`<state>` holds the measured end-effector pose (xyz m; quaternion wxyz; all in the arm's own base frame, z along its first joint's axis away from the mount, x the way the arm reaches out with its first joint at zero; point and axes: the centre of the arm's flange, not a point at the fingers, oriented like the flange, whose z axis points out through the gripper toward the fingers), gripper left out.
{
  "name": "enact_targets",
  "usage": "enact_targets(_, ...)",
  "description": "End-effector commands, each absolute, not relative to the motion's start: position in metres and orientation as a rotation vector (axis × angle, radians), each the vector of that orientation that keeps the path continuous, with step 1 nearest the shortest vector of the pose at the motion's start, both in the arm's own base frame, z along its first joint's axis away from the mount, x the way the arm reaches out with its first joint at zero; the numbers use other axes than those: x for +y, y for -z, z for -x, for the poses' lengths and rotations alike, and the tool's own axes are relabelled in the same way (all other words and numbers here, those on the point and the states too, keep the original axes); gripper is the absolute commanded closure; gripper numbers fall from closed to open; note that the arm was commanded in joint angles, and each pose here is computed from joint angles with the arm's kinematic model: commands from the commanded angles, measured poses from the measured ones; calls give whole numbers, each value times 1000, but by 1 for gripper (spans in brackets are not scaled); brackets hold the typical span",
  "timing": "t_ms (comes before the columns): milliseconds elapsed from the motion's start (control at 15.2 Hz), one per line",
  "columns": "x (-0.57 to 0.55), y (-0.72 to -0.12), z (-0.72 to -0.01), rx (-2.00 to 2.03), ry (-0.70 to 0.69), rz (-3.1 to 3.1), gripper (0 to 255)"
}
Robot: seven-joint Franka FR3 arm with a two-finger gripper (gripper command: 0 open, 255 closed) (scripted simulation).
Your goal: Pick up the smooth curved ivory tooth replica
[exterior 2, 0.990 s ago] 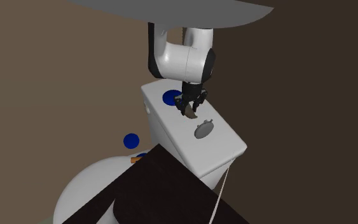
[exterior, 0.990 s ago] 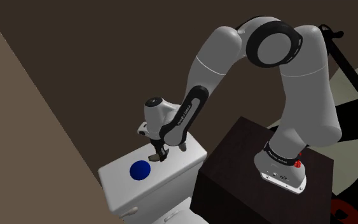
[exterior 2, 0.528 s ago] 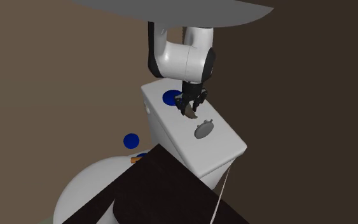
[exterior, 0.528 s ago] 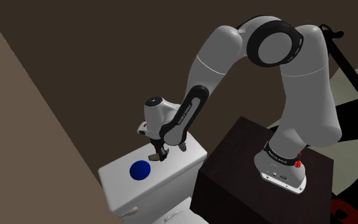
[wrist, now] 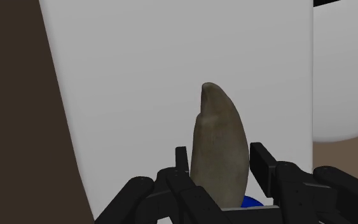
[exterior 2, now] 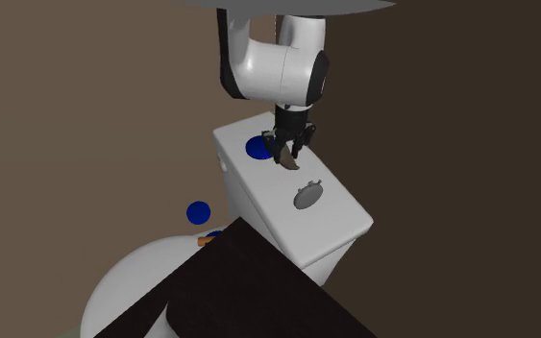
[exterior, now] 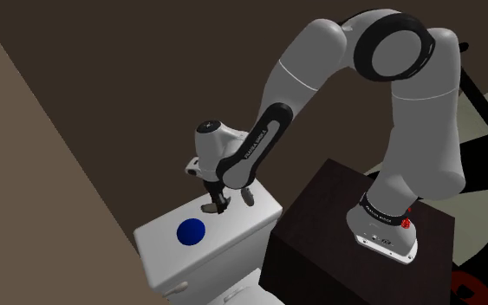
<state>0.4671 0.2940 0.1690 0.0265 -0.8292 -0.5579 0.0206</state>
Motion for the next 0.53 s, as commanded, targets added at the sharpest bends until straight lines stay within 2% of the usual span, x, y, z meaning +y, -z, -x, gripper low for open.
enact_targets(0,294,-179,-467,-1724,-64,2562,255)
enact_targets(462,294,-207,-467,-1724,-64,2562,255)
